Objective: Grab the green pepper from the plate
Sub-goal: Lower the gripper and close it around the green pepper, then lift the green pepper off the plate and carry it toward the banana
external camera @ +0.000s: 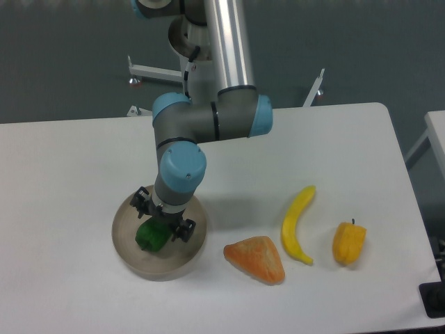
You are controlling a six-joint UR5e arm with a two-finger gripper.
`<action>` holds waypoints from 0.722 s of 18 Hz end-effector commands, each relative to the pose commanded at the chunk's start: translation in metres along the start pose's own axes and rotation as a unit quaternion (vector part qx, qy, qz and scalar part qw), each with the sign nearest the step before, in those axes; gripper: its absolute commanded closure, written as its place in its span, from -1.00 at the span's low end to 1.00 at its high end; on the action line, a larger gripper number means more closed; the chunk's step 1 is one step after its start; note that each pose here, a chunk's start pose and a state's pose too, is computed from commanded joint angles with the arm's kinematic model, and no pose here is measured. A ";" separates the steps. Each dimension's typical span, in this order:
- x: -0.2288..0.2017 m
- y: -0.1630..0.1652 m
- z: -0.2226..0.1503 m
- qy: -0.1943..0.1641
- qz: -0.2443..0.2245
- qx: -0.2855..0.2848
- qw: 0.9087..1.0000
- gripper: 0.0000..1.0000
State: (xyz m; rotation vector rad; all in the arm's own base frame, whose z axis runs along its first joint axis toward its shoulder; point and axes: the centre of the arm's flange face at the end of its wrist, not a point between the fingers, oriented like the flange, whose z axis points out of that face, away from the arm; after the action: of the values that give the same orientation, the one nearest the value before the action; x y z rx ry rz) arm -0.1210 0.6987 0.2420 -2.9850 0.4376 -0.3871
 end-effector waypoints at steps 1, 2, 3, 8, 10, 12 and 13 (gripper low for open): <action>-0.001 -0.001 0.001 0.000 0.000 0.000 1.000 -0.80; -0.001 -0.001 0.002 0.000 -0.001 -0.001 1.000 -0.31; -0.001 -0.001 0.001 0.000 0.000 0.000 1.000 0.19; -0.004 -0.001 -0.033 -0.017 -0.001 0.020 1.000 1.00; -0.030 0.022 -0.084 -0.041 -0.017 0.046 0.998 1.00; -0.051 0.041 -0.110 -0.057 -0.017 0.058 0.997 1.00; -0.060 0.050 -0.119 -0.063 0.002 0.059 0.996 1.00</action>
State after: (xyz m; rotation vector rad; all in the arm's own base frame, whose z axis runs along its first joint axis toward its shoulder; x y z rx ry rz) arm -0.2218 0.6616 0.3360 -2.8729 0.3934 -0.2150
